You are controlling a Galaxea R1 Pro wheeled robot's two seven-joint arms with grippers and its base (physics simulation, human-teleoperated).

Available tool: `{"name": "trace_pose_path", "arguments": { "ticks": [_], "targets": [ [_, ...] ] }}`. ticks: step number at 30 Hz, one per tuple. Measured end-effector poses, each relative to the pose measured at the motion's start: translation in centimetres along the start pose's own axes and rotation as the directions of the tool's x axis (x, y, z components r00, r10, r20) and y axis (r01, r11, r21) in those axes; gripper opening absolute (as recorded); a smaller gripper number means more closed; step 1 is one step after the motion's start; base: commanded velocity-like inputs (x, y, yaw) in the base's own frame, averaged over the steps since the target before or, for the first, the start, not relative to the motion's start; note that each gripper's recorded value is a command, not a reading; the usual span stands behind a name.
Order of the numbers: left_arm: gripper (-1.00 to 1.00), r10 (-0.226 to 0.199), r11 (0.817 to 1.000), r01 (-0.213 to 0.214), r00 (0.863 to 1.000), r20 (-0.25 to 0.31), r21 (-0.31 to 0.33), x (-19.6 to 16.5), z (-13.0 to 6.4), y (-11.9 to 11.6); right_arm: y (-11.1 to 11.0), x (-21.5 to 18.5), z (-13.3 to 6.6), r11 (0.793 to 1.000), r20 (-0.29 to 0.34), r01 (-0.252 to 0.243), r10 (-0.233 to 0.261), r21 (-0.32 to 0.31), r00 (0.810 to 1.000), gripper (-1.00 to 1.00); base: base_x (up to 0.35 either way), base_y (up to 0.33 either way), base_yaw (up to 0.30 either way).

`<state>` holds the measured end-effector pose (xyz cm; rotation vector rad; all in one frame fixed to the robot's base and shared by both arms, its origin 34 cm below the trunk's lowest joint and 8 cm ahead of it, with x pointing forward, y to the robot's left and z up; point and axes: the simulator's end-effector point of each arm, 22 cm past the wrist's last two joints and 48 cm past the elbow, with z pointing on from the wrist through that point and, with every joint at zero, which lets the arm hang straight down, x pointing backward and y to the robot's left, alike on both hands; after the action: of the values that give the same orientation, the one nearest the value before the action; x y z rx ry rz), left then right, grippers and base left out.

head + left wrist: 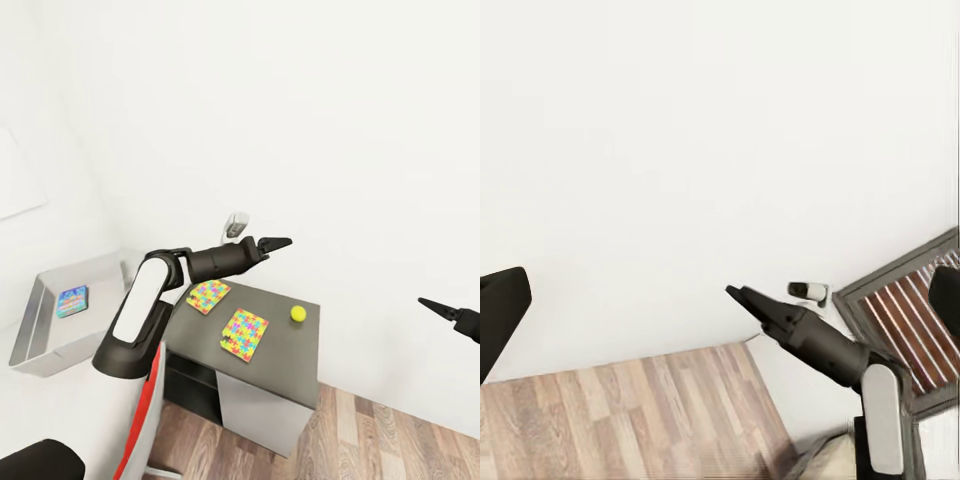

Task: Put all the toys in the child's room - the three board games (two on the bed and one on the table), the two jigsaw puzzles on the table, and the tennis ball on the table - inside the toy box on the table in the child's room.

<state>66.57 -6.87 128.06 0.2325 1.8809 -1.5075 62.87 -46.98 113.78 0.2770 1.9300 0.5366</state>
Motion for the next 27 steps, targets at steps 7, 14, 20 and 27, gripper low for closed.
{"name": "trace_pose_path", "arguments": {
  "ticks": [7,14,20,27],
  "targets": [
    [1.00,-0.039,0.999,0.038,0.997,-0.062,-0.016,4.6,0.9,1.0,0.3,0.3,0.0,1.000,0.004,-0.002,0.002,-0.009,1.000,1.00,0.000,0.000,-0.263],
    [1.00,-0.066,0.998,0.065,0.995,-0.070,-0.023,6.4,1.1,1.3,0.7,0.8,0.1,1.000,0.006,-0.010,0.011,-0.016,1.000,1.00,0.000,0.000,-0.259],
    [1.00,-0.078,0.997,0.076,0.994,-0.072,-0.027,7.1,1.1,1.4,0.7,0.9,0.1,1.000,0.005,-0.008,0.008,-0.010,1.000,1.00,0.000,0.000,-0.257],
    [1.00,-0.078,0.997,0.076,0.994,-0.073,-0.030,7.4,1.1,1.3,0.4,0.8,-0.1,1.000,0.003,0.000,0.000,0.006,1.000,1.00,0.000,0.000,-0.256]
  ]
}}
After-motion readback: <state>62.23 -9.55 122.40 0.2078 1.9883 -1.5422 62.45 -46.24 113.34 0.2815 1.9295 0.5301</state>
